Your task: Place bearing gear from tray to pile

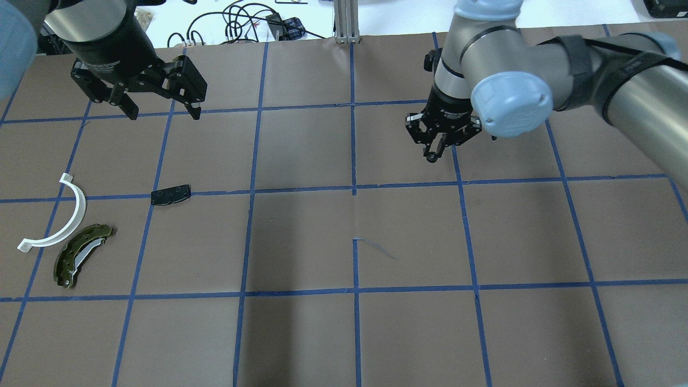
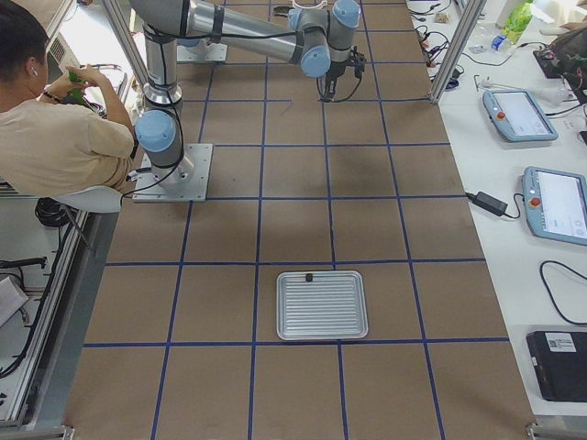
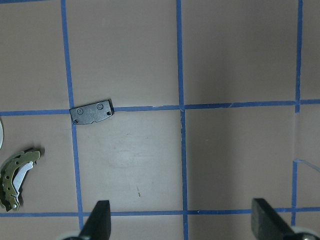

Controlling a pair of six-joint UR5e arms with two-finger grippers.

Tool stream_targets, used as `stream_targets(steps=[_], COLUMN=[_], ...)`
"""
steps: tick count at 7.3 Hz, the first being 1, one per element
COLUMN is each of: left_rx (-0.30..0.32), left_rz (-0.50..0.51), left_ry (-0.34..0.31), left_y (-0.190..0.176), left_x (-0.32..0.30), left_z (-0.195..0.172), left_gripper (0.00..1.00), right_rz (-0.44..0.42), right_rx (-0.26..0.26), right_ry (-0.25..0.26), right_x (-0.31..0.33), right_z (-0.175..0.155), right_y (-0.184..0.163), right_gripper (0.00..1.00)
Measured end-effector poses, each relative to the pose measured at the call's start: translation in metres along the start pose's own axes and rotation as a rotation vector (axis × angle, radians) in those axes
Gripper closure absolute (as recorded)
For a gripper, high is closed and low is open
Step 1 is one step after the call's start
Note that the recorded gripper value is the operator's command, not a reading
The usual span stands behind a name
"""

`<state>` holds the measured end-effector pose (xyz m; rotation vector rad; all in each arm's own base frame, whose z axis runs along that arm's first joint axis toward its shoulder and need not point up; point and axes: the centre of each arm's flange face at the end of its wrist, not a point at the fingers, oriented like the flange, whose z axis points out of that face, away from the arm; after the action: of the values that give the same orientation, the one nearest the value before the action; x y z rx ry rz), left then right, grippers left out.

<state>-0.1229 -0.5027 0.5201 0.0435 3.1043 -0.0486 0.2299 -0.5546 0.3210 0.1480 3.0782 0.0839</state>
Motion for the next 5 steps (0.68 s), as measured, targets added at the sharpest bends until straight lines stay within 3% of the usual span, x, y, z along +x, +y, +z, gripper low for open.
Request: stream_targets(steps=[2, 5], left_rx=[-0.001, -0.002], left_rz=[0.001, 0.004], left_ry=[0.001, -0.001], left_y=[0.000, 0.000], left_x=[0.000, 0.000], left_z=[0.000, 0.001], left_gripper=[0.00, 0.00], right_rz=[0.049, 0.036], right_rx=[0.033, -0.003], right_ry=[-0.008, 0.001], right_x=[-0.075, -0.133], right_z=[0.040, 0.102], right_y=[0.020, 0.054], right_gripper=[1.00, 1.00])
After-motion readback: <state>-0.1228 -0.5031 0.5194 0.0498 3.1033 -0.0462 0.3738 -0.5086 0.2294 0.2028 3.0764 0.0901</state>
